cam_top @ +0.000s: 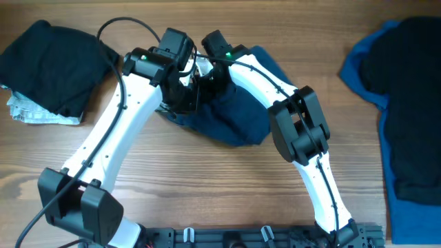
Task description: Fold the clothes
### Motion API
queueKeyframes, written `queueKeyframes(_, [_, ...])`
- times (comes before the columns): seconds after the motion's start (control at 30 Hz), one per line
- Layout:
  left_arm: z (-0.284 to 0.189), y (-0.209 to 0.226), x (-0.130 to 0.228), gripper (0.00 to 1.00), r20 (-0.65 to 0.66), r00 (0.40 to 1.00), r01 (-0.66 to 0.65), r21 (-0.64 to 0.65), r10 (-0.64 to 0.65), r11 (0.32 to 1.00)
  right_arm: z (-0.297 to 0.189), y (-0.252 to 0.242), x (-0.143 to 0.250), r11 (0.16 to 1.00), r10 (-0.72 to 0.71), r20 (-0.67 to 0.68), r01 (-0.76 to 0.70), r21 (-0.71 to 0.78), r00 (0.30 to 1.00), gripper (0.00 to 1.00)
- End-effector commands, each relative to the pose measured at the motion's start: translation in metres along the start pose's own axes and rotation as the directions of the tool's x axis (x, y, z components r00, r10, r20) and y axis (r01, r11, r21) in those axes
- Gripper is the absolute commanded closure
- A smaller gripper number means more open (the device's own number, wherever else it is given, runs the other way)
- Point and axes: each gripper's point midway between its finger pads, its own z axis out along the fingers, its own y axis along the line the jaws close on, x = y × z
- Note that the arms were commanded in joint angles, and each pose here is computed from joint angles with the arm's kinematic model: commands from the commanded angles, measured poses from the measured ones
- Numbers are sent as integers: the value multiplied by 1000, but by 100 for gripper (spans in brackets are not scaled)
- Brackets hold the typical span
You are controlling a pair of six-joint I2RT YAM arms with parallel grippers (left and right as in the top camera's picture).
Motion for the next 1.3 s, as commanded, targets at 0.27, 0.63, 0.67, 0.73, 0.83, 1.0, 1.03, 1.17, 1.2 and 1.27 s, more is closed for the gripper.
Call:
queueKeyframes(0.27, [-10,-4,-20,96,98,977,-190,-14,191,982,-98,-39,47,976,134,-134,-107,190,982,96])
queueKeyframes(0.63, [-24,-2,-54,96,220,915,-322,-107,338,941,-38,-5,74,959,281,-188,-269,89,941,96])
queueKeyframes(0.67, [-25,-3,-55,96,223,910,-334,-110,350,936,-33,-3,73,954,299,-179,-287,90,937,96])
queueKeyframes(0.73, [-25,-4,-58,96,234,902,-344,-113,362,932,-21,4,67,946,324,-148,-317,65,934,96])
queueKeyframes(0.83, [-27,-7,-65,96,260,875,-390,-125,409,913,-6,27,54,950,305,-115,-311,-34,945,96])
queueKeyframes(1.0, [-26,-18,-60,96,262,862,-433,-63,434,899,5,52,27,966,234,-18,-234,-109,972,96])
queueKeyframes(1.03, [-25,-18,-56,96,248,866,-435,-57,435,899,5,54,23,967,229,-6,-229,-117,973,96])
queueKeyframes(1.17, [-19,-28,-29,96,157,871,-467,-28,466,884,0,50,15,965,229,16,-225,-136,973,96])
queueKeyframes(1.2, [-17,-34,-17,96,123,869,-482,-2,479,876,-1,50,15,965,229,17,-224,-137,973,96])
queueKeyframes(1.27, [-15,-45,3,96,62,875,-483,32,481,875,-1,51,11,966,219,31,-213,-144,975,96])
